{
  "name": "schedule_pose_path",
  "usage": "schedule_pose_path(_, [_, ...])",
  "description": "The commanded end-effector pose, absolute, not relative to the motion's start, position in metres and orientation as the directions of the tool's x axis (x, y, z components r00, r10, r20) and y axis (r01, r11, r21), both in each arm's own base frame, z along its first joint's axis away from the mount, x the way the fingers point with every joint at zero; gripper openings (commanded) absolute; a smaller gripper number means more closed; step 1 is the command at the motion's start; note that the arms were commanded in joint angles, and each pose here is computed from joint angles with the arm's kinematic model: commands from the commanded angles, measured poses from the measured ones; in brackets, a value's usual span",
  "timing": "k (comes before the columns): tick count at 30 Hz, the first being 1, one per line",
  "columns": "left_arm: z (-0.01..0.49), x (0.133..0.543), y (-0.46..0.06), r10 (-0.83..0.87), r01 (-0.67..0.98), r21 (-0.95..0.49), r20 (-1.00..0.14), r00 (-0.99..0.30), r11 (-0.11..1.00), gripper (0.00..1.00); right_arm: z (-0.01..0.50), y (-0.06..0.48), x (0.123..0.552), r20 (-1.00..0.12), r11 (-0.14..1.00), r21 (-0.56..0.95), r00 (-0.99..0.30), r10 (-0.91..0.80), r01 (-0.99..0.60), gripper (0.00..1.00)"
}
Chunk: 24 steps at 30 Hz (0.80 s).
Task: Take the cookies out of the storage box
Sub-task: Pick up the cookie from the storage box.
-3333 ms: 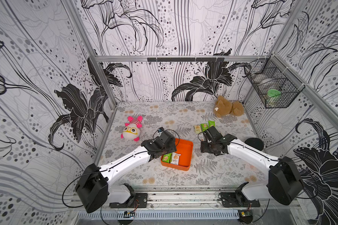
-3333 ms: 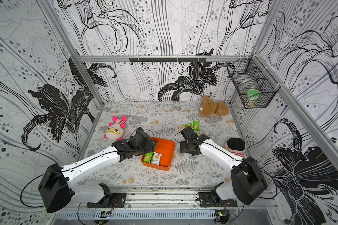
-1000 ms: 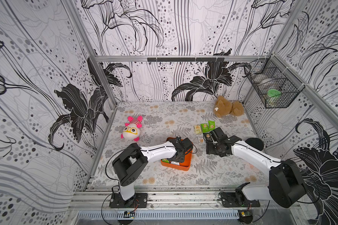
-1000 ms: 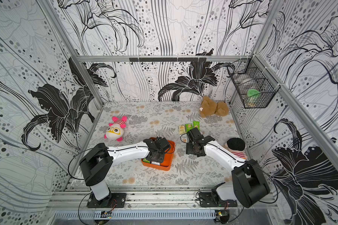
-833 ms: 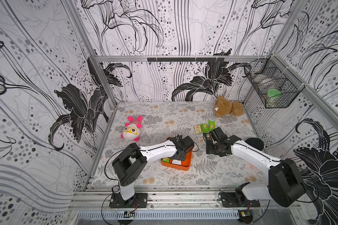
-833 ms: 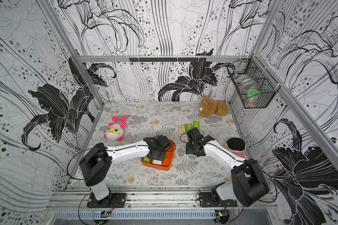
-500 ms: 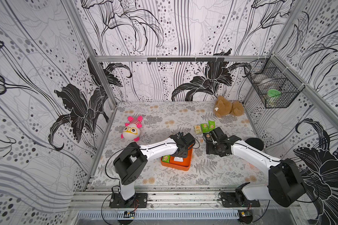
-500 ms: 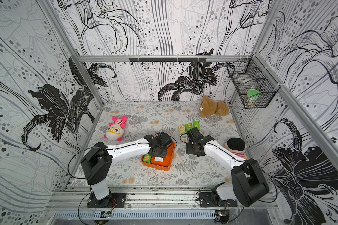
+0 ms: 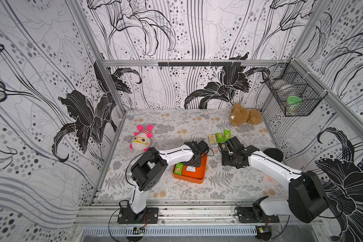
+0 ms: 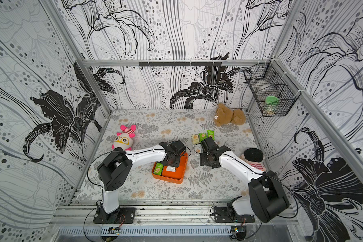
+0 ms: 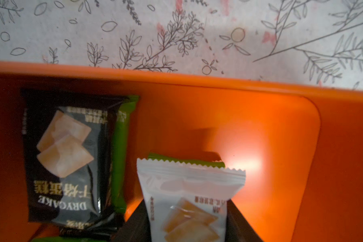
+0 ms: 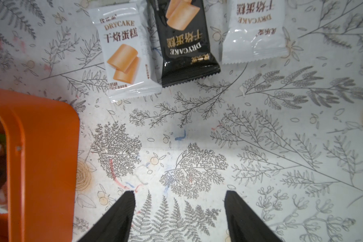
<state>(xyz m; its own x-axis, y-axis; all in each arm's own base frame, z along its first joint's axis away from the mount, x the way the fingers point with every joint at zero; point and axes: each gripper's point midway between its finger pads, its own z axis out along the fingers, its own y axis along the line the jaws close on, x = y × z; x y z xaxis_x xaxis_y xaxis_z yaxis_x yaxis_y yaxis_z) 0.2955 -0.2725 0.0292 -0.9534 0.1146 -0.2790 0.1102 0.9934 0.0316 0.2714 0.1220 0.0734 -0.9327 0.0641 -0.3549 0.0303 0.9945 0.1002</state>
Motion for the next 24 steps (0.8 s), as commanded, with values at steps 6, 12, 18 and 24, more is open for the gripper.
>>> schedule_pose_path(6, [0.031,0.299,-0.278,0.122,0.123,0.014,-0.291,-0.949,0.992,0.52,0.081,0.118,0.275,-0.372,0.996,0.082,-0.926,0.058,0.03,0.73])
schedule_pose_path(12, [0.037,0.3,-0.279,0.117,0.122,0.004,-0.302,-0.946,0.993,0.43,0.08,0.119,0.275,-0.365,0.996,0.087,-0.929,0.061,0.032,0.73])
schedule_pose_path(18, [0.06,0.303,-0.283,0.1,0.114,-0.026,-0.323,-0.941,0.993,0.45,0.082,0.12,0.277,-0.371,0.995,0.095,-0.926,0.068,0.035,0.73])
schedule_pose_path(24, [0.081,0.304,-0.287,0.102,0.127,-0.051,-0.342,-0.934,0.991,0.48,0.081,0.12,0.276,-0.371,0.994,0.097,-0.926,0.073,0.039,0.73])
